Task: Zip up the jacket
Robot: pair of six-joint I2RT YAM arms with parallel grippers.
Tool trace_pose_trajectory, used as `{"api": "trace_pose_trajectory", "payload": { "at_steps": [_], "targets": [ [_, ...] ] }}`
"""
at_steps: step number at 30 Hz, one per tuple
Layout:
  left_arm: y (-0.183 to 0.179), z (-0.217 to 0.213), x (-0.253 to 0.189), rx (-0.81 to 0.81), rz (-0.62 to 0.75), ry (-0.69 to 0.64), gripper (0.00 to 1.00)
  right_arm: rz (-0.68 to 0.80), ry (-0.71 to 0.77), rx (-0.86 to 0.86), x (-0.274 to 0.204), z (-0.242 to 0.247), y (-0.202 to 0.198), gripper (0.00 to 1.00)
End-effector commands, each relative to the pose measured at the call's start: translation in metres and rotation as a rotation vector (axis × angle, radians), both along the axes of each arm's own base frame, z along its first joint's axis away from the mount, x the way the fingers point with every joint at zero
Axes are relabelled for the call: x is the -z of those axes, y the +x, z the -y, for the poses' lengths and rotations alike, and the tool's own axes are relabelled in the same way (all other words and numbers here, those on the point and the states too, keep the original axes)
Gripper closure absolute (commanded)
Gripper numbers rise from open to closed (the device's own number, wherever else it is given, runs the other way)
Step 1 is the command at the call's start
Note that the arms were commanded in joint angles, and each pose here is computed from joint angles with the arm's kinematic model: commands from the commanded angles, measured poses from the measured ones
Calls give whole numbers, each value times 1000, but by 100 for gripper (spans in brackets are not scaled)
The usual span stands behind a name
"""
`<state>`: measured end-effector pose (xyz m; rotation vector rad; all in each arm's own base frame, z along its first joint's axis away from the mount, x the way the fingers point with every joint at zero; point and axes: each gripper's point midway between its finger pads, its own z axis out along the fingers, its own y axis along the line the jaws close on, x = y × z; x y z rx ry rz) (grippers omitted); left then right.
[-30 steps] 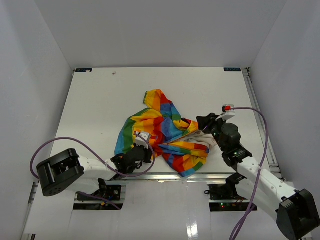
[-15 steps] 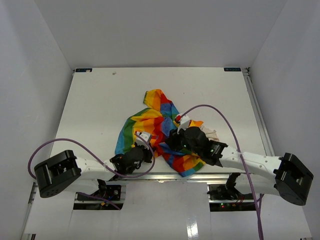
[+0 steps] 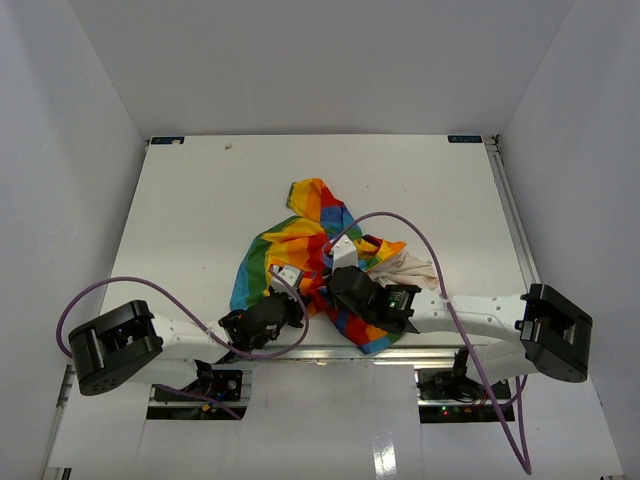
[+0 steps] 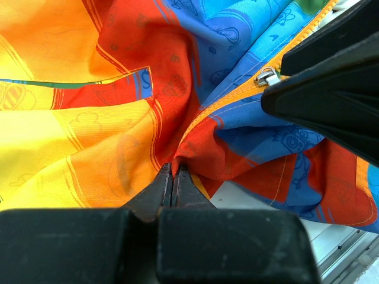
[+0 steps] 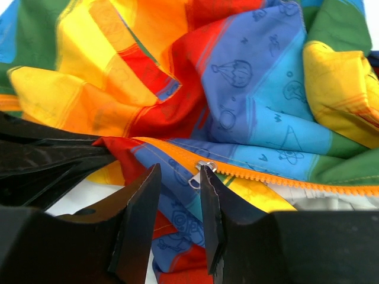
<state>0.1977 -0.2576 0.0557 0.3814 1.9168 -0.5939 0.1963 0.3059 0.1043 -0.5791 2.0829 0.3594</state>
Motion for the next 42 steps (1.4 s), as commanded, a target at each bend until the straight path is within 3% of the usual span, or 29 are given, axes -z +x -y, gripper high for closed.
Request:
{"api": "trace_pose_trajectory", "payload": {
  "at_steps": [1,12,19,23,42],
  "targets": [
    [-2,4,-10,15,21,-39,100,33,-34,102,-4,9,11,62],
    [-2,2,-12,4,27,-35,100,-8,-53,123,7,11,8,66],
    [-2,2,-12,3,28,-36,100,0,-42,120,8,8,9,87],
    [-2,2,-12,1,28,-34,100,20,-35,143,3,14,12,92],
    [9,-23,-6,-171,-6,-19,100,132,-106,294,-13,76,31,92]
  ]
}}
